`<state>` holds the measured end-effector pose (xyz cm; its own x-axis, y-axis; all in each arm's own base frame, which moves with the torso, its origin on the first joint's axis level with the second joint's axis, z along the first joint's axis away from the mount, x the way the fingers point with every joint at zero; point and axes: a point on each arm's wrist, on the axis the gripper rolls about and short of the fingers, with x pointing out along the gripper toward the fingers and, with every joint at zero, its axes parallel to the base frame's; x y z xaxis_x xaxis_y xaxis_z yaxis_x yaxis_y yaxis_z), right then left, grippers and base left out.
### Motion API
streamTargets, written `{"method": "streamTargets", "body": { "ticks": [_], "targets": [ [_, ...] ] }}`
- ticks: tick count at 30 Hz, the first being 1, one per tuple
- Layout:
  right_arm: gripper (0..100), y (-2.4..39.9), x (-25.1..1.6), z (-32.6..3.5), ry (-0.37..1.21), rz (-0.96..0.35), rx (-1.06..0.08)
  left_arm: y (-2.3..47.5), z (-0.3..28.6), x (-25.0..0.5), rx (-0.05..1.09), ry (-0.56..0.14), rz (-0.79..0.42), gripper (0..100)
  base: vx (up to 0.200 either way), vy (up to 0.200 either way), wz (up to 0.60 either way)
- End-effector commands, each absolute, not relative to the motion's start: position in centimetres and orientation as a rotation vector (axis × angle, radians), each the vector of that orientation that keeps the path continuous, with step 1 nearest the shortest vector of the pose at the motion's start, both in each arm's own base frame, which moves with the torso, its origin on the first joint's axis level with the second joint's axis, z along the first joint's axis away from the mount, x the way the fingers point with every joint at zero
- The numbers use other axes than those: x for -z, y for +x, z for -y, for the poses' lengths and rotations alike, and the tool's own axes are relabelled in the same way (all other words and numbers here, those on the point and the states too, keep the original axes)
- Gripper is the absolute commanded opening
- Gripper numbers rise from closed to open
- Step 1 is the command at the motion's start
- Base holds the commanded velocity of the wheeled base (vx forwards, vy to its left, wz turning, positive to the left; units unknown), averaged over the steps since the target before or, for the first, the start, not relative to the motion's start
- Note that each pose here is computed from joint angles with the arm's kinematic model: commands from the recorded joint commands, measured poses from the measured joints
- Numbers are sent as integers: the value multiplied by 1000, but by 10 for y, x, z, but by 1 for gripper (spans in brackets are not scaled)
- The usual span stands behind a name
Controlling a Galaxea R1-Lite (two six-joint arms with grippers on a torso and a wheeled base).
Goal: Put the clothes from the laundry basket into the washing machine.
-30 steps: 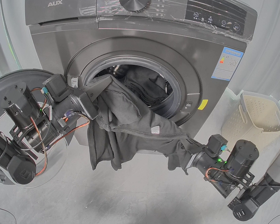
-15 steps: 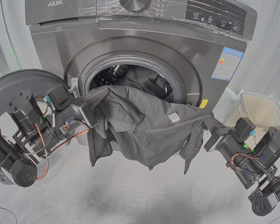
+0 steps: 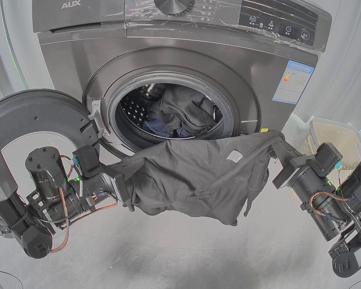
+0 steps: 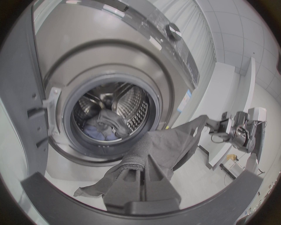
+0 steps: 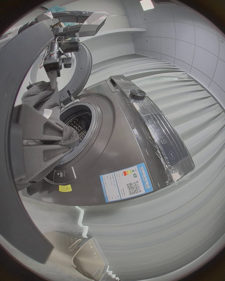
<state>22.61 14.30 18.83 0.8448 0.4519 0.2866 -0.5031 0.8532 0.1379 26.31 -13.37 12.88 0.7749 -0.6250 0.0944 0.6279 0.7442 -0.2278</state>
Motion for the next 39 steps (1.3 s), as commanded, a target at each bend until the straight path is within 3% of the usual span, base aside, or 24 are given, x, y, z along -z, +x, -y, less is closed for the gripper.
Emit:
{"method": "streamTargets", "body": {
  "ticks": [1, 2, 7, 14, 20, 27, 32, 39],
  "targets": [
    [0, 223, -188, -144, 211, 245, -525, 266, 141, -99, 692, -227, -94, 0, 0, 0, 0],
    [0, 223, -188, -144, 211, 247, -525, 268, 142, -95, 692, -222, -105, 100, 0, 0, 0],
    [0, 223, -187, -145, 211, 245, -528, 278, 149, -80, 688, -206, -136, 100, 0, 0, 0],
    [0, 220, -188, -154, 217, 244, -549, 288, 154, -38, 674, -145, -240, 100, 0, 0, 0],
    [0, 223, -187, -156, 214, 241, -541, 289, 156, -17, 688, -36, -270, 100, 0, 0, 0],
    [0, 226, -186, -162, 222, 240, -501, 278, 173, -22, 764, -11, -247, 100, 0, 0, 0],
    [0, 229, -186, -164, 226, 243, -494, 263, 195, -40, 877, 0, -186, 100, 0, 0, 0],
    [0, 235, -188, -170, 238, 252, -459, 257, 221, -54, 949, -10, -111, 100, 0, 0, 0]
  ]
}}
